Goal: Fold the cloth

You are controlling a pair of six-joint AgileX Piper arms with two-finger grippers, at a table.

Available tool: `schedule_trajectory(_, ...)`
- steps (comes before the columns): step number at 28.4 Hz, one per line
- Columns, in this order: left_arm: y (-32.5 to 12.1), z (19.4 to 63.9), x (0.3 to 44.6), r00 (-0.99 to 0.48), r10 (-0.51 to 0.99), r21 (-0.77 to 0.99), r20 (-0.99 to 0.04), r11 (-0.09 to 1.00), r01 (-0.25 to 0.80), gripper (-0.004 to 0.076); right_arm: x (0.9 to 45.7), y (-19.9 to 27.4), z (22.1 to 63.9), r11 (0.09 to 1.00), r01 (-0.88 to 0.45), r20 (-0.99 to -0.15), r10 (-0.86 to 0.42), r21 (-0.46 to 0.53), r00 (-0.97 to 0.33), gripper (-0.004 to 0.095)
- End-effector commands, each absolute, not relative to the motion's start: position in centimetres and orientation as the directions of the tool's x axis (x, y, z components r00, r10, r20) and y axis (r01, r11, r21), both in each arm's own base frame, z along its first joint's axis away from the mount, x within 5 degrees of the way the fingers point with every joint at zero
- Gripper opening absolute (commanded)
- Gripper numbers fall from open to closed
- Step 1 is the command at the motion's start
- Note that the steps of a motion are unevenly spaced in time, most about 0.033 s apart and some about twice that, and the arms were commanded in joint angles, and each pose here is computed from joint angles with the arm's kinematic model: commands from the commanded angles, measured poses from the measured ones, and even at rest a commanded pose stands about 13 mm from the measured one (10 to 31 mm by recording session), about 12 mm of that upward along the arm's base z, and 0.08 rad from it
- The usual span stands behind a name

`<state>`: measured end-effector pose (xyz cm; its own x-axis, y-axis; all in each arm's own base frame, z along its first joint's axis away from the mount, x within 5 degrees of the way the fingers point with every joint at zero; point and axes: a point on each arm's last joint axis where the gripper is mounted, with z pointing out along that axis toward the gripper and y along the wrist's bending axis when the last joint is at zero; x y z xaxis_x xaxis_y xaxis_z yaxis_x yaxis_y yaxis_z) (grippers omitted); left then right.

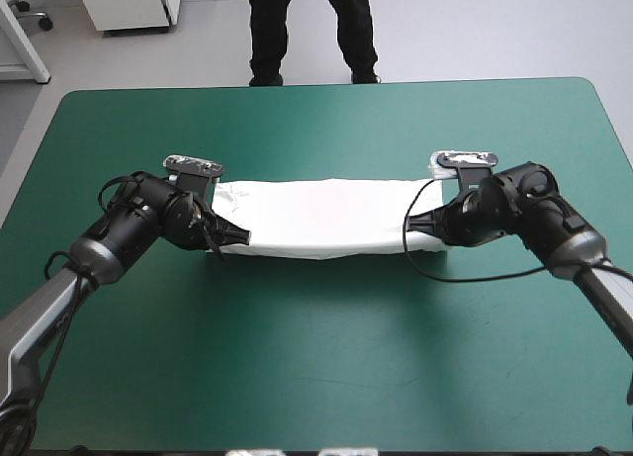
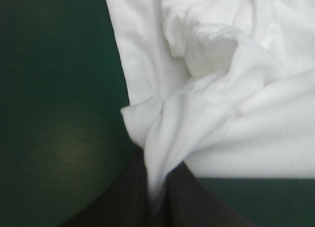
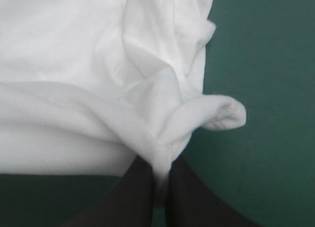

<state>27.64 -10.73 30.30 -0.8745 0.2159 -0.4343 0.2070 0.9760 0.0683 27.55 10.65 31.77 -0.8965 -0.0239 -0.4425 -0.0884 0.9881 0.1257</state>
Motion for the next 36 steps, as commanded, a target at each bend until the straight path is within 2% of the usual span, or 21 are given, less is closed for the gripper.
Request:
schedule_trajectory(1,-11.2,32.6,29.7,-0.812,0.23,0.104,-0.537,0.973,0.208,-0.0009,30.0,9.8,33.7,0.988,-0.068,-0.53,0.015,0.137,-0.848,-0.0017)
schedule_trajectory(4,-12.0,32.8,33.3,-0.788,0.248,0.148,-0.563,0.969,0.2,-0.0009,33.2,9.4,34.0,0.988,-0.067,-0.549,0.021,0.141,-0.836,-0.0017)
schedule_trajectory(10,-11.2,32.8,37.9,-0.792,0.191,0.12,-0.579,0.982,0.149,-0.0009,36.4,9.2,34.0,0.985,-0.064,-0.563,0.037,0.158,-0.825,-0.0017)
schedule_trajectory(22,-9.7,29.2,43.0,-0.805,0.125,0.026,-0.58,0.99,0.135,-0.0009,40.9,10.1,30.7,0.983,-0.072,-0.556,0.036,0.17,-0.83,-0.0016)
schedule_trajectory(25,-9.9,28.6,43.2,-0.81,0.112,0.005,-0.575,0.991,0.134,-0.0008,41.3,10.2,29.8,0.984,-0.078,-0.544,0.022,0.161,-0.839,0.0019)
schedule_trajectory(27,-10.0,28.4,43.3,-0.813,0.123,-0.001,-0.57,0.989,0.151,0.0002,41.4,10.2,29.4,0.984,-0.088,-0.531,0.009,0.157,-0.848,0.0091)
schedule_trajectory(29,-10.3,28.2,43.2,-0.811,0.18,0.005,-0.557,0.977,0.213,0.0082,41.4,10.4,29.2,0.98,-0.094,-0.519,0.011,0.175,-0.855,0.0221)
schedule_trajectory(32,-10.8,28.3,42.7,-0.822,0.21,-0.036,-0.53,0.962,0.27,0.0269,41.3,10.8,29.2,0.971,-0.096,-0.502,0.027,0.218,-0.864,0.0414)
schedule_trajectory(34,-10.6,28.7,42.2,-0.829,0.224,-0.024,-0.513,0.961,0.274,0.0388,41.0,10.9,29.8,0.966,-0.095,-0.503,0.039,0.239,-0.863,0.0488)
schedule_trajectory(36,-10.1,29.7,41.6,-0.839,0.237,0.011,-0.49,0.964,0.266,0.0454,40.6,10.7,30.6,0.967,-0.103,-0.515,0.034,0.234,-0.856,0.0493)
